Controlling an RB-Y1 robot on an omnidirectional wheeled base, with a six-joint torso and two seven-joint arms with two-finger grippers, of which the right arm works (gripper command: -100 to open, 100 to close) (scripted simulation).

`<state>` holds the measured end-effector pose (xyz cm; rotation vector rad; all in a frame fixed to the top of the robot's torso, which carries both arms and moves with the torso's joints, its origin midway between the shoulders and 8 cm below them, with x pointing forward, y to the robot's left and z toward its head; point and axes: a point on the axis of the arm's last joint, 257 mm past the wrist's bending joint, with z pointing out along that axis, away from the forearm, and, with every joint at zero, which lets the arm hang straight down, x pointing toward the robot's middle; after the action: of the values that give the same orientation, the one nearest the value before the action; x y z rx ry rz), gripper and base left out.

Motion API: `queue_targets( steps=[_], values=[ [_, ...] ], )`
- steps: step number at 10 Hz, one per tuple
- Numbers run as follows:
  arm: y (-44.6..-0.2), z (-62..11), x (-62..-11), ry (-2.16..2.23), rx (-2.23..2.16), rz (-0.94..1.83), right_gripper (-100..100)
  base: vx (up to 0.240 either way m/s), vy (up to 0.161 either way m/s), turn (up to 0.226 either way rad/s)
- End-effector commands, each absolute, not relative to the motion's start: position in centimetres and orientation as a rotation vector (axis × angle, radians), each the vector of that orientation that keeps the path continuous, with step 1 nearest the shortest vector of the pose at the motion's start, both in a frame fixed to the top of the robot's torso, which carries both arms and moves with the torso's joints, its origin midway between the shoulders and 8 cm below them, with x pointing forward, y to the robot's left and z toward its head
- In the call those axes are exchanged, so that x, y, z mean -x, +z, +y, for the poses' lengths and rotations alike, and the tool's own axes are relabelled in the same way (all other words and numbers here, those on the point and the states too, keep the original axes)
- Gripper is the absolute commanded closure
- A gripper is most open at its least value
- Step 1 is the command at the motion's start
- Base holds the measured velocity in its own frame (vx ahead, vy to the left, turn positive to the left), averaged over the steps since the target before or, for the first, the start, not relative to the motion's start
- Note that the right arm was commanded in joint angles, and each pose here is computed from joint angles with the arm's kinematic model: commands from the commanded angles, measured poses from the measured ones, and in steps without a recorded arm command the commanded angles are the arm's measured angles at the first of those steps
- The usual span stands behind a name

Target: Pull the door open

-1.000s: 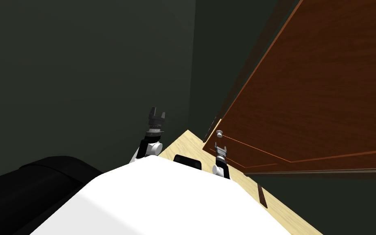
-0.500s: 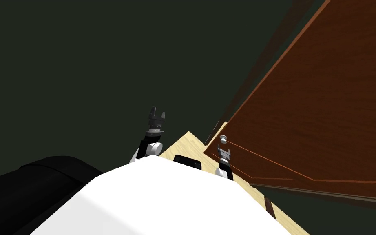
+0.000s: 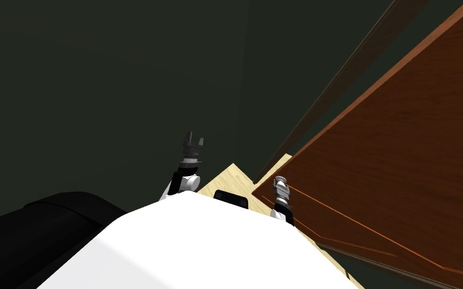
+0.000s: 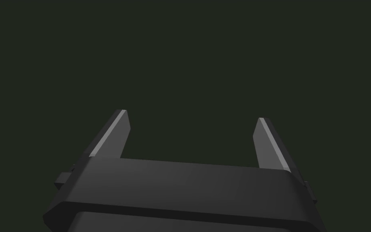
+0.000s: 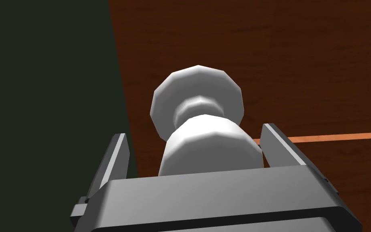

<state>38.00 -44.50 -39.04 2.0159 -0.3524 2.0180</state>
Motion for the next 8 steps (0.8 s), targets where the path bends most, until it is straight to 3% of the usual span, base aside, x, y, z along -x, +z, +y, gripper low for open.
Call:
queue_targets(
  steps=[1, 6, 8],
  values=[
    [-39.09, -44.39, -38.0, 2.017, -2.017, -0.35, 100, -0.014, -0.005, -0.033],
    [-39.09, -44.39, -38.0, 2.017, -2.017, -0.35, 100, -0.017, 0.002, 0.002],
    [-39.2, -44.09, -37.53, 2.032, -2.037, -0.323, 100, -0.18, -0.018, 0.118]
  ],
)
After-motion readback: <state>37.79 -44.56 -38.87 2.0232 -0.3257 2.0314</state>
